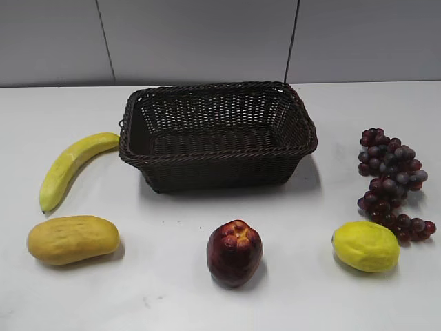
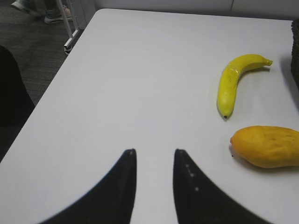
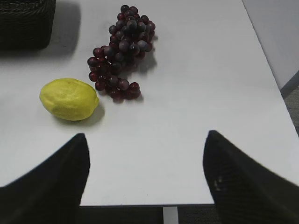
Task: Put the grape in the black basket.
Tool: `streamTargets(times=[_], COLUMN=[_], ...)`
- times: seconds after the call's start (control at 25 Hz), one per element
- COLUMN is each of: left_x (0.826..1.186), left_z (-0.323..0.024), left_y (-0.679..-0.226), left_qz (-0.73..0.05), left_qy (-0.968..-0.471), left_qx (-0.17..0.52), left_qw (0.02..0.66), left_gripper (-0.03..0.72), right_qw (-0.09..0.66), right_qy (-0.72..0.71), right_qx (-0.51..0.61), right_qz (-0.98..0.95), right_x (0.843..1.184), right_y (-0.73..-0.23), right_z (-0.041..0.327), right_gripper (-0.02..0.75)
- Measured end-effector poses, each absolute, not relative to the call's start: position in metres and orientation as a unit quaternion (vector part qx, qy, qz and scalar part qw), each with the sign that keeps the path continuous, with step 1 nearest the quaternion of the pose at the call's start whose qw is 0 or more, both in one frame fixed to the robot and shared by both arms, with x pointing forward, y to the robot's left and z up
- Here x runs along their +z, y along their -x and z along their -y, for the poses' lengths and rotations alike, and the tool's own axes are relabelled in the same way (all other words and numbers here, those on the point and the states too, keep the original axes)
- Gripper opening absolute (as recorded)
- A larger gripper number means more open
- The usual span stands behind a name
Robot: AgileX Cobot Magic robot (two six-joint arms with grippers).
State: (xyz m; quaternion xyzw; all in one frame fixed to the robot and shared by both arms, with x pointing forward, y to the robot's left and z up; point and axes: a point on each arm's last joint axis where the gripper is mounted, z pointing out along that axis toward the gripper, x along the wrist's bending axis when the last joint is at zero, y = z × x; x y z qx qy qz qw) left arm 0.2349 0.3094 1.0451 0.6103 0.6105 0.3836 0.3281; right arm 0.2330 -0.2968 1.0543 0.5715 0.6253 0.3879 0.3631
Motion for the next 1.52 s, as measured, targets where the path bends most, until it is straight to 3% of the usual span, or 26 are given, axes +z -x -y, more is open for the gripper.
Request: streamTargets(times=[0.72,1.04,1.2,1.52], left_x=[1.045,1.045,1.045,1.045], left_z=[-0.309,-0.309,-0.309,-0.309], left_y=[-0.235,-0.235,-0.235,-0.235], left_qz=[-0.611,-0.611,-0.611,-0.611], left_qy=[-0.61,-0.61,-0.61,-0.61], left_qx=[0.384,0.384,0.384,0.384], left_qw=[0.328,0.328,0.328,0.328], left_gripper=[0.217,0.217,0.217,0.217], right_qw=[0.362,0.335,0.298,0.156], right_qy=[-0.572,-0.589,-0.609,-0.688], right_qx=[0.387,0.359,0.325,0.258], right_qz=[-0.626,-0.642,-0.66,-0.66], right_x=[1.054,1.062,1.066,1.061], right_y=[-0.234,-0.257,-0.281,-0.346], right_z=[0.297,0.296,0.294,0.284], right_gripper=[0.573,0.573,0.573,0.573])
